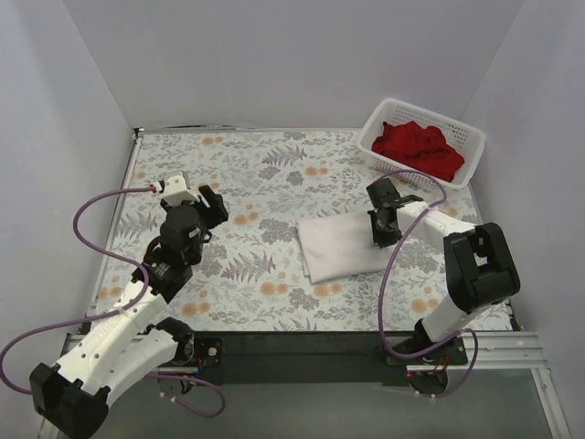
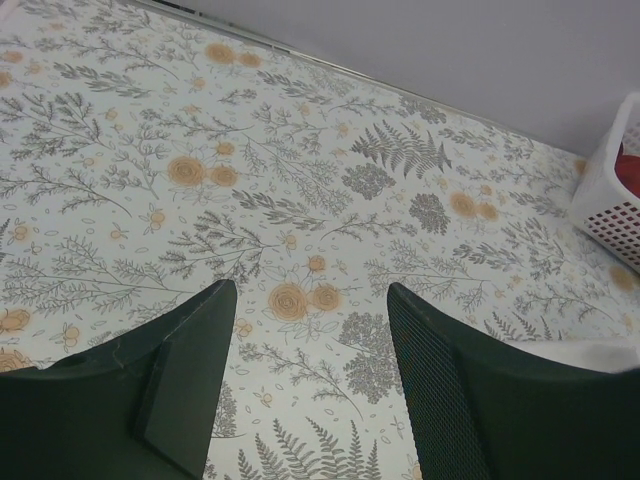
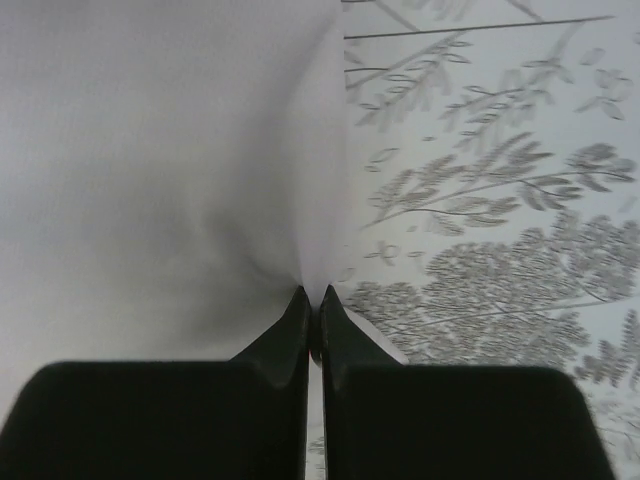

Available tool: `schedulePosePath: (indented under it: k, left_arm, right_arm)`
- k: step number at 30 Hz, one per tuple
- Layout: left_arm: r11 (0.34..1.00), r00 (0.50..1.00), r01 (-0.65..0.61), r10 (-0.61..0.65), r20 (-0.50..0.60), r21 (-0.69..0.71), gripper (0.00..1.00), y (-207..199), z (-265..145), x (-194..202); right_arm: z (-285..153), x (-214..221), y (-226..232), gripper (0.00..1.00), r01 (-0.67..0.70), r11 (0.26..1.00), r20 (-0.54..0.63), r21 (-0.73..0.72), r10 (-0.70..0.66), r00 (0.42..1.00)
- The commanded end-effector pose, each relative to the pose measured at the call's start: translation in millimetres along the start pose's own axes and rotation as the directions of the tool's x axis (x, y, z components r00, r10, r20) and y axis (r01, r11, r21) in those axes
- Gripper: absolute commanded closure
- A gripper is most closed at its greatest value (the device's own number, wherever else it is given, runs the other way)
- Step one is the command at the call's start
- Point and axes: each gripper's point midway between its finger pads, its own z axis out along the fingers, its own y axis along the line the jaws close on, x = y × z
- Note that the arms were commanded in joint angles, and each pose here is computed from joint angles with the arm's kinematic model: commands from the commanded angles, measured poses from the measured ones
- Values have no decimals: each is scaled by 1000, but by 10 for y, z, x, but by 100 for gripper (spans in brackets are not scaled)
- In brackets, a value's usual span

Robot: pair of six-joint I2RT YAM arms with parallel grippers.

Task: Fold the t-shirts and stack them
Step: Neatly place the folded tshirt to the corner

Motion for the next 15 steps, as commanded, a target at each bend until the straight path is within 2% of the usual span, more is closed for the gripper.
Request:
schedulePosePath:
  k: [1, 5, 9, 12, 15]
  left_arm:
    - [999, 999, -24, 25, 37, -31, 40, 81, -31, -37]
    - [999, 998, -21, 23, 62, -33, 40, 89, -85, -68]
    - [999, 996, -19, 23, 92, -50, 40, 126, -121, -111]
    - [999, 995, -24, 28, 94, -42, 40, 103, -128, -104]
    - [999, 994, -27, 30, 101, -35, 40, 93, -143, -106]
  right_arm:
    - [-74, -40, -733, 99, 29, 941, -19, 337, -24, 1000]
    - [-204, -116, -1225, 99, -28, 870, 11, 492, 26, 1000]
    - [-408, -192, -1651, 99, -50, 759, 43, 650, 29, 999]
    - [-502, -262, -1884, 99, -86, 709, 77, 700, 45, 996]
    - [-504, -346, -2077, 99, -158, 692, 125, 704, 98, 987]
